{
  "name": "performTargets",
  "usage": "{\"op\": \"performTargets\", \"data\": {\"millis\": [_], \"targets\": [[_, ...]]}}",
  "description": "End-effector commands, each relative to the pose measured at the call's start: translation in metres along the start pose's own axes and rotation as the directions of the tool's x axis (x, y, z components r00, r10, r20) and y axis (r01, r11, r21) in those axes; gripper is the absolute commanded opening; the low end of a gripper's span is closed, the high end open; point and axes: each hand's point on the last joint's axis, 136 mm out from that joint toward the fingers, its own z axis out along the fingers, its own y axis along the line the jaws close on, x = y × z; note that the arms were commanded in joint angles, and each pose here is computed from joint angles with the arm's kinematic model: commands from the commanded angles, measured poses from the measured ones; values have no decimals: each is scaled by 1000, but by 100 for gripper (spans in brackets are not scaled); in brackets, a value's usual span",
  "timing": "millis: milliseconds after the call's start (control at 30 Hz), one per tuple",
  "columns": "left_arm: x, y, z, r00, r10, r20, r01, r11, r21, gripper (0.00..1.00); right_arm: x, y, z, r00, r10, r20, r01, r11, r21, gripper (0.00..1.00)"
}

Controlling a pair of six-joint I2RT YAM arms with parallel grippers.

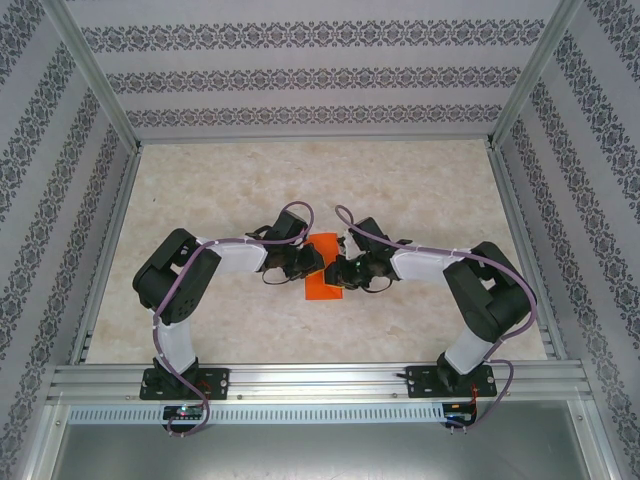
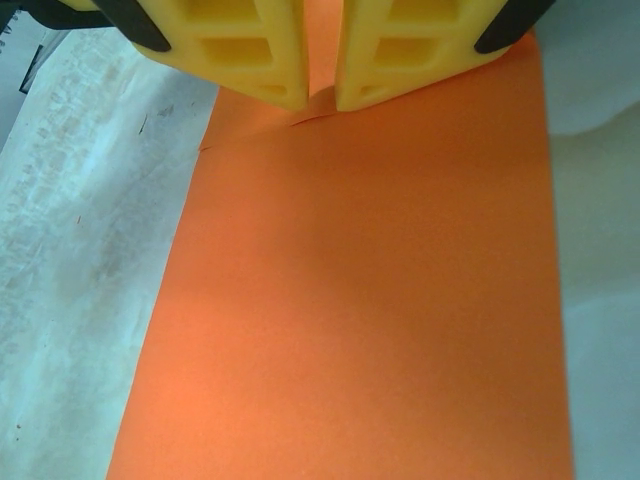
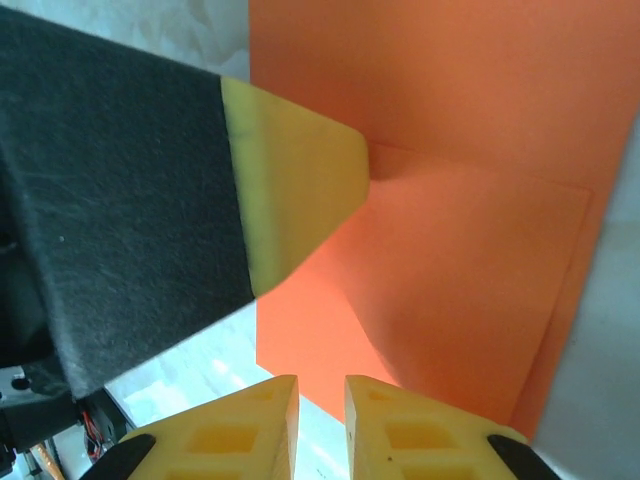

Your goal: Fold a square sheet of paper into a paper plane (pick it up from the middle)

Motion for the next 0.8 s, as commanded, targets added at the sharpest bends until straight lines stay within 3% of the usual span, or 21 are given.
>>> {"op": "performTargets", "data": {"millis": [0,300,567,767], "targets": [[2,20,8,1000,-2,-8,1,996,-84,17,0,-5,11,1000,-7,-18,8,1000,21,20],[3,24,10,1000,-7,-12,6,996,-94,16,16,-49,15,997,64,-46,-55,984,172,17],[3,33,11,1000,-21,-4,20,992,-123,15,23,-37,5,998,50,-43,-46,994,95,18],[3,36,11,1000,-20,1,20,991,-131,13,34,-49,2,996,78,-44,-74,993,94,18]]}}
